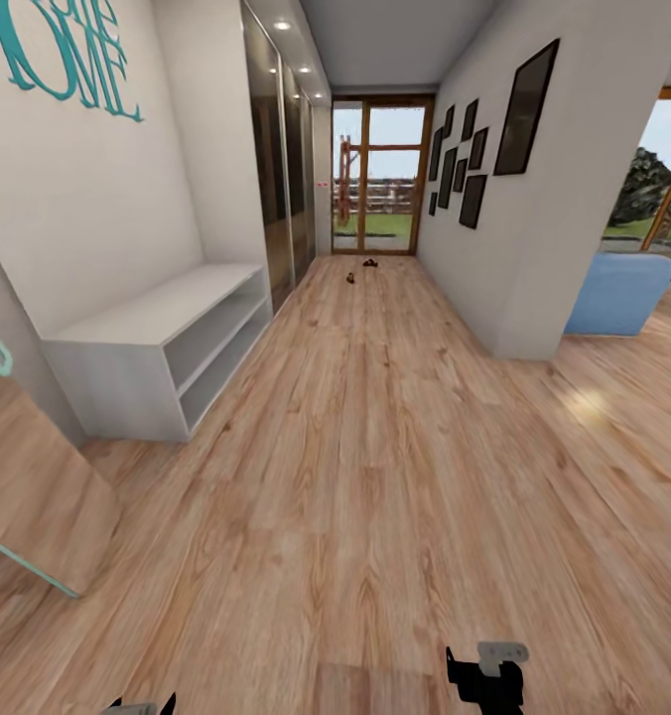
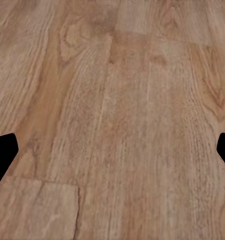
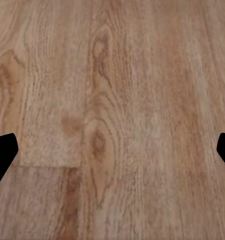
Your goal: Pick up the two gym shoes and the two sandals from the corridor floor and place them onto the hallstand (shoe rack) in the corridor, making sure they are on the rack and not on the floor. Arrange them so the two gym shoes are next to each other and the two sandals are next to each other.
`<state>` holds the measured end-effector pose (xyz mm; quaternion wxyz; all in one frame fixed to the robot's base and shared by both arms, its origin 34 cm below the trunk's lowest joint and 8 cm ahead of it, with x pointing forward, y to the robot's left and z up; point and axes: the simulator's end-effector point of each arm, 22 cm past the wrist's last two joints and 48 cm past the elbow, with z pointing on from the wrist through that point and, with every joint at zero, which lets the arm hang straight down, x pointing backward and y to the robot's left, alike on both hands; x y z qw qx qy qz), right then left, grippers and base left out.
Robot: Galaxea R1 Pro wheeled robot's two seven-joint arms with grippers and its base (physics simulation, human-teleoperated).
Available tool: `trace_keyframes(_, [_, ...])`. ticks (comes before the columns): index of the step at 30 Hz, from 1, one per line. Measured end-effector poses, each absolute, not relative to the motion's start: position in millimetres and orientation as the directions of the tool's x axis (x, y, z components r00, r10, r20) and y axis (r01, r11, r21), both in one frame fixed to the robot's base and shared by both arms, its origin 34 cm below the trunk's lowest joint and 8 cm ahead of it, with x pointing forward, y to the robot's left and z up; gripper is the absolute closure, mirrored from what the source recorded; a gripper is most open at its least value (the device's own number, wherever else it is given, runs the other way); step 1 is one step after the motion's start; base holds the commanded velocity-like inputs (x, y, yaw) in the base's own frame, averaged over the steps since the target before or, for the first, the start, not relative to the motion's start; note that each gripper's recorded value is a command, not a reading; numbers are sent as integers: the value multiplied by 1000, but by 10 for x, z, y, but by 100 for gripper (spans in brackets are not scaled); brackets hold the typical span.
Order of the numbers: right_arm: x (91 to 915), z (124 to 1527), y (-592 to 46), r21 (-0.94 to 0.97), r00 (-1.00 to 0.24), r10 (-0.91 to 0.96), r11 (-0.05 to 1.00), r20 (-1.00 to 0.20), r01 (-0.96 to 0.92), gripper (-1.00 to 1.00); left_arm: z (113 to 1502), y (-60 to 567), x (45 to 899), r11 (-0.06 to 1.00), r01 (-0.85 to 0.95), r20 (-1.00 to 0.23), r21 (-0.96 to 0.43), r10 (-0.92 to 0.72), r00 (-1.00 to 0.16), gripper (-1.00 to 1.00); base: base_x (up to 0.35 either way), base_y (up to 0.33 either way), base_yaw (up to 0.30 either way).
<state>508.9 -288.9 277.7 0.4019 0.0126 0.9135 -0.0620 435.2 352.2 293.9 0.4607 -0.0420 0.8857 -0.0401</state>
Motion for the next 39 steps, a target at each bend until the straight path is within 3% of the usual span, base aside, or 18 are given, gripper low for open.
trace_keyframes(39, [5088,2777,-2892,-103,-677,-25,992,-736,75,-100,2939,3524,4353,993,-38,-813,-109,-111,-572,-100,338,0,0])
